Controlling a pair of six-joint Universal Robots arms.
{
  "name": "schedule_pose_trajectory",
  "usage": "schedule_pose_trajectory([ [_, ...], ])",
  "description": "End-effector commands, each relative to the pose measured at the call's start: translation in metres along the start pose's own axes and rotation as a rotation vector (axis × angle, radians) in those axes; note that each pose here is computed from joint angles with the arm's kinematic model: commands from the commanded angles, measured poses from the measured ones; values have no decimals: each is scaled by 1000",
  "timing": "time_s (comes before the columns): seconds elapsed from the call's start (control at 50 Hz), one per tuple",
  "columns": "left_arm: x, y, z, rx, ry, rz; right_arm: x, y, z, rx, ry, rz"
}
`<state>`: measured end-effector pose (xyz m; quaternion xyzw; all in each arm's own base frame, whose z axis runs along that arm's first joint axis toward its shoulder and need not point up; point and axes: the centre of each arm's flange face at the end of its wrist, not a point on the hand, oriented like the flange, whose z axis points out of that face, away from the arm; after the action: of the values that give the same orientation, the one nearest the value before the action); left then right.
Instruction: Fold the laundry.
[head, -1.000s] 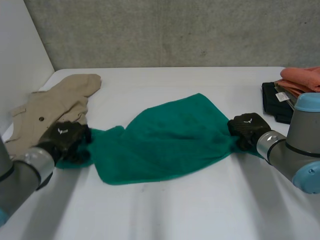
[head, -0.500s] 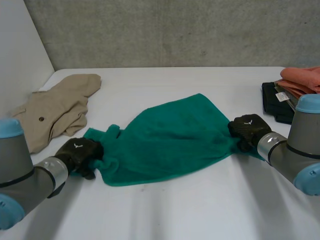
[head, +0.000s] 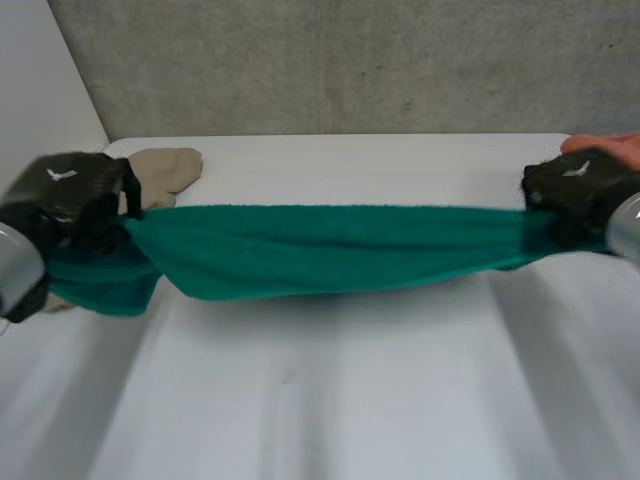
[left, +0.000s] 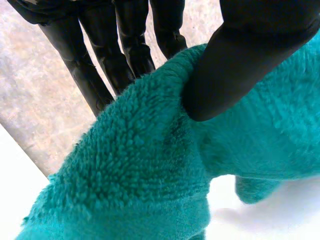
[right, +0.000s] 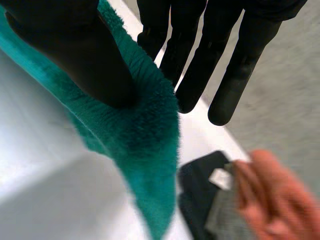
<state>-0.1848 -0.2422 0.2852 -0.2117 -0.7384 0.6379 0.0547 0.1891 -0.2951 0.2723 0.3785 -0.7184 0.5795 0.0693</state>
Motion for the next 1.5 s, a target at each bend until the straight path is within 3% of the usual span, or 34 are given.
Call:
schedule_pose_trajectory([
  [0.02,-10,-6,-10,-168,12,-17,11,-17,-29,-40,-46,-115],
  [0.18,0,53,42,-404,111,-14,-31,12,15,-118,-198,-114],
  [0.28,6,62,83,-370,141,14,-37,16,59,-45,-94,-72],
  [0.38,1,13,109,-109,124,27,-8,-17,89,169,137,-31],
  [0.4,-5,-12,113,8,90,10,6,-36,91,277,215,-9],
  [0.48,-24,-75,108,289,-2,-93,43,-86,76,577,378,52],
  [0.56,-34,-101,94,356,-19,-173,62,-109,62,743,433,84],
  [0.62,-31,-99,85,283,13,-183,61,-107,61,727,401,78],
  [0.76,-10,-54,65,-75,124,-218,28,-74,71,536,202,79],
  [1.0,5,48,93,-393,110,-62,-46,3,98,244,8,-40],
  [1.18,18,104,142,-370,74,21,-82,43,118,108,-24,-2],
  [1.28,13,93,154,-256,42,29,-85,49,120,81,17,12],
  [1.4,5,61,137,-133,8,5,-85,48,114,77,36,35],
  [1.5,14,45,97,-82,33,14,-84,45,105,88,42,48],
])
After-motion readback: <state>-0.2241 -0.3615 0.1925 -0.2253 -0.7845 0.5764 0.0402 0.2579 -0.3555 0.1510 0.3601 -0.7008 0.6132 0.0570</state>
